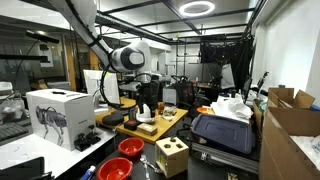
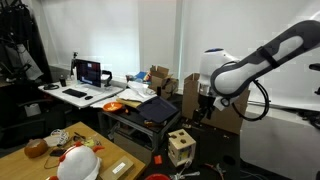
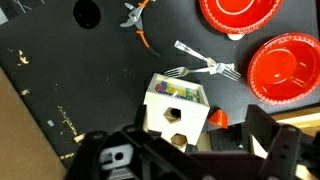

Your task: Move one fork towards you

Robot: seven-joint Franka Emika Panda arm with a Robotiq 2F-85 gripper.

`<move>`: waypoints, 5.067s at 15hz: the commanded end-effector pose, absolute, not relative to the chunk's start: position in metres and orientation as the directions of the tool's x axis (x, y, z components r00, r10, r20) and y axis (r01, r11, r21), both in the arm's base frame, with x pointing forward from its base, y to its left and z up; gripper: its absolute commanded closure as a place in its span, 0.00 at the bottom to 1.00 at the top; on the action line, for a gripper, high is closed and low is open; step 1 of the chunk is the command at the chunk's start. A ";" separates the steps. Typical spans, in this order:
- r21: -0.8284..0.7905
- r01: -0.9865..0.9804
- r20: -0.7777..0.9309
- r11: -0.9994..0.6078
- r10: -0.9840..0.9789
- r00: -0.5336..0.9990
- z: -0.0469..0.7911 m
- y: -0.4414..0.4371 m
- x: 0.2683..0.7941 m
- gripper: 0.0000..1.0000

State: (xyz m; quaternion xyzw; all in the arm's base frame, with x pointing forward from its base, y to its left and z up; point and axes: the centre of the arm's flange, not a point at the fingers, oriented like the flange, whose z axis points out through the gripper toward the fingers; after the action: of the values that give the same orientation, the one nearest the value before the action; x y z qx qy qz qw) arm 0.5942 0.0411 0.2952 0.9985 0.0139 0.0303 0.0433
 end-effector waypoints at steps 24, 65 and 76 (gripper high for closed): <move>0.005 0.099 -0.169 -0.995 0.097 0.981 0.105 0.032 0.635 0.00; -0.290 0.470 -0.208 -0.834 0.534 0.819 0.012 0.098 0.653 0.00; -0.200 0.509 -0.217 -0.838 0.544 0.811 -0.003 0.089 0.655 0.00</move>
State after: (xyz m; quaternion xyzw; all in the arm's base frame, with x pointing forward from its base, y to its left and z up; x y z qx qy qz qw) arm 0.6659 0.0908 -0.0073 0.9484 0.2718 -0.1386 -0.0862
